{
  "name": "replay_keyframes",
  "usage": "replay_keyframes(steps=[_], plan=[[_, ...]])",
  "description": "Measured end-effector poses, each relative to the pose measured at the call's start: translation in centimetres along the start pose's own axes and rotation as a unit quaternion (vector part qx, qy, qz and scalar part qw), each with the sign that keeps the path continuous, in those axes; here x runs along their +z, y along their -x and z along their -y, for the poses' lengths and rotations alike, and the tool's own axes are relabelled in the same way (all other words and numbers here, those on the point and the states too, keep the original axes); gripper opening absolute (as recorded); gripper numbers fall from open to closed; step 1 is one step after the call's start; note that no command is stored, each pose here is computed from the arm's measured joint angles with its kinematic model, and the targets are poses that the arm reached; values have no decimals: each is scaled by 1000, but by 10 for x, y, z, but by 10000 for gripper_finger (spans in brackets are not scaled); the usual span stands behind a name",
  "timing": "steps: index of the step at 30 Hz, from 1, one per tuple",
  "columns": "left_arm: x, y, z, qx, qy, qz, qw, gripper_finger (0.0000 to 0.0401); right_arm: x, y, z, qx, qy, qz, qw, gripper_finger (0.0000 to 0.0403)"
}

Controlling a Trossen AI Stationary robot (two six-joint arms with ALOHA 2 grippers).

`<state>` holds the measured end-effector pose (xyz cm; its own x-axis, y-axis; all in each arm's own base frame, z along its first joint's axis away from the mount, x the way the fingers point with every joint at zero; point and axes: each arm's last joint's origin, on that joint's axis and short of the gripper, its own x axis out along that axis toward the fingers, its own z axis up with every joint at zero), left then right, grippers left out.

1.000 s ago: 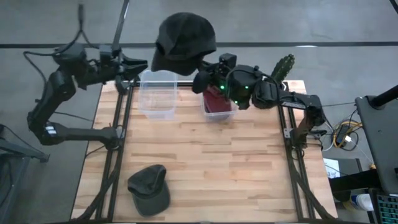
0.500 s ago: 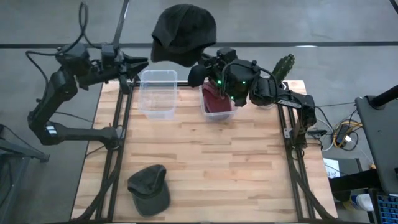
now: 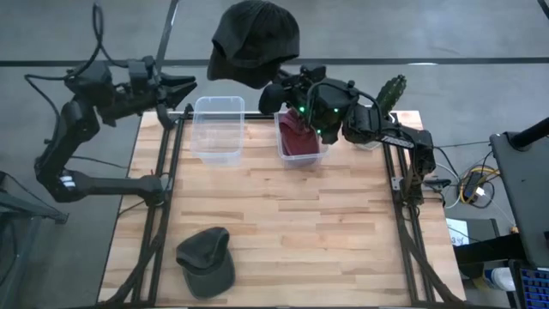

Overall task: Pick & Place hat
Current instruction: Put the right black cap into the left transparent bin

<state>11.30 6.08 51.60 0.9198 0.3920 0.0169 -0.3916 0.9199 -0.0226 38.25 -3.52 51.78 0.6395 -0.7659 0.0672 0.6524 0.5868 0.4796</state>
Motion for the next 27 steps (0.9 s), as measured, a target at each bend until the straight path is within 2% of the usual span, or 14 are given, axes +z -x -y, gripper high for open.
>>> replay_keyframes(steps=[10,13,27], plan=[[0,-16,-1,-8,3,7,1000,67,-2,-2,0,1,-14,-1,1000,13],[0,-16,-2,9,-1,5,1000,67,-3,-2,0,2,-12,-3,1000,13],[-3,-29,-5,23,13,-3,1000,60,-9,-4,0,16,-29,-17,999,13]])
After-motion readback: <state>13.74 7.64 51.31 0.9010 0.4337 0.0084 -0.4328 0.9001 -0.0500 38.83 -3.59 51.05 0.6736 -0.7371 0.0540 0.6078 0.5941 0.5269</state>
